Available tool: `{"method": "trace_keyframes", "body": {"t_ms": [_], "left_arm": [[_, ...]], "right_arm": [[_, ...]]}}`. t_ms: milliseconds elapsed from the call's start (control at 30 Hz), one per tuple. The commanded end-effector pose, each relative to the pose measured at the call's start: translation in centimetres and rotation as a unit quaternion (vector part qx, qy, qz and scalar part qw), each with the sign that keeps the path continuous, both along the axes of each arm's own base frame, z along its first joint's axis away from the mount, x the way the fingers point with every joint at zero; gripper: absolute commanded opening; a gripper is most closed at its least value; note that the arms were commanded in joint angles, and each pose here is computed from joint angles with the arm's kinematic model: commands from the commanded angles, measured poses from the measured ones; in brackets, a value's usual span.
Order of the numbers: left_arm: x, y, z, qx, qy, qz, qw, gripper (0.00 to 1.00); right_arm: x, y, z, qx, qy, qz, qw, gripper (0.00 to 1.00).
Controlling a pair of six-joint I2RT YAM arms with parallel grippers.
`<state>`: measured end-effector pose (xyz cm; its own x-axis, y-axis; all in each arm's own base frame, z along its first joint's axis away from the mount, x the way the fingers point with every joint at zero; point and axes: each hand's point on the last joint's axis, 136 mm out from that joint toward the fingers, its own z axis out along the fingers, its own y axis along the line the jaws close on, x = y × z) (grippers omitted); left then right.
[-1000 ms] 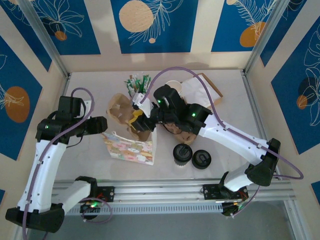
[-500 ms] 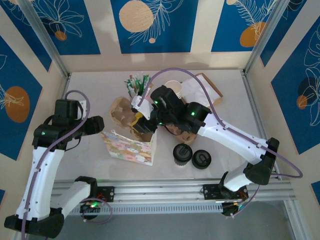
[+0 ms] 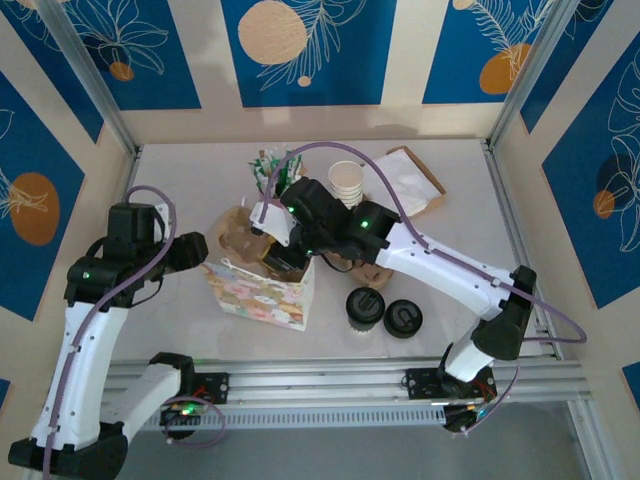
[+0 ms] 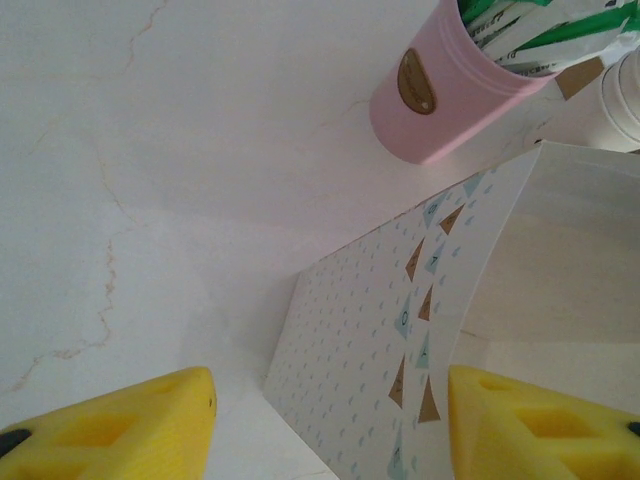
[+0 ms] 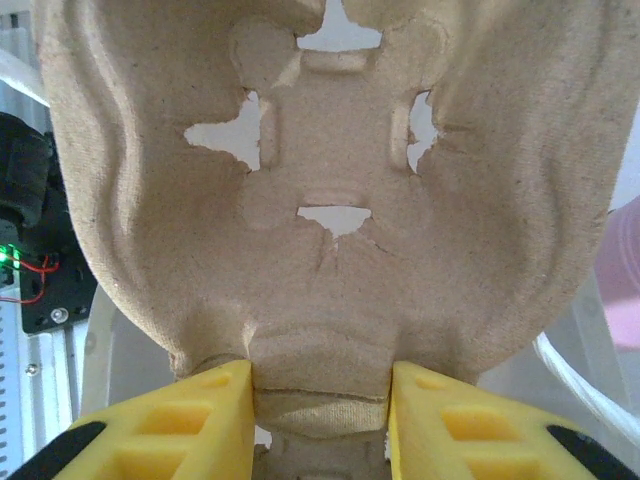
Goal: Pack the takeout coffee
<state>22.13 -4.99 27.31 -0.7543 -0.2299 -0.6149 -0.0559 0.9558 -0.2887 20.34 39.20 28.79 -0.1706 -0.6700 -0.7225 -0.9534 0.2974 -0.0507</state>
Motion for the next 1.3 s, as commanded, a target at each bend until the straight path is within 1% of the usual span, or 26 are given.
{"method": "trace_keyframes", "body": {"t_ms": [0, 133, 400, 700, 900, 1133, 1267], "left_arm": [[-0.2, -0.3, 0.5, -0.014, -0.012, 0.001, 1.000, 0.60], [-0.6, -0.7, 0.5, -0.026, -0.010, -0.008, 1.000, 0.60], [-0.8, -0.8, 0.4, -0.029, -0.009, -0.009, 1.000, 0.60], [-0.9, -0.7, 0.4, -0.025, -0.011, -0.008, 1.000, 0.61], [-0.9, -0.2, 0.2, -0.014, -0.011, 0.001, 1.000, 0.61], [-0.8, -0.1, 0.0, -0.011, -0.009, 0.003, 1.000, 0.61], [-0.7, -0.2, -0.1, -0.014, -0.007, 0.000, 1.000, 0.61]], "right_arm": [[-0.2, -0.3, -0.2, -0.028, -0.004, 0.005, 1.000, 0.37], [-0.2, -0.3, -0.7, -0.043, 0.000, 0.007, 0.999, 0.37], [-0.2, -0.3, -1.6, -0.074, 0.001, 0.016, 0.997, 0.37], [-0.2, -0.1, -2.8, -0.117, 0.002, 0.033, 0.993, 0.37], [-0.2, 0.1, -3.3, -0.129, 0.002, 0.039, 0.991, 0.37], [0.2, -0.7, -4.9, -0.180, -0.006, 0.043, 0.983, 0.37], [0.0, -0.7, -5.2, -0.190, -0.005, 0.053, 0.980, 0.37]]}}
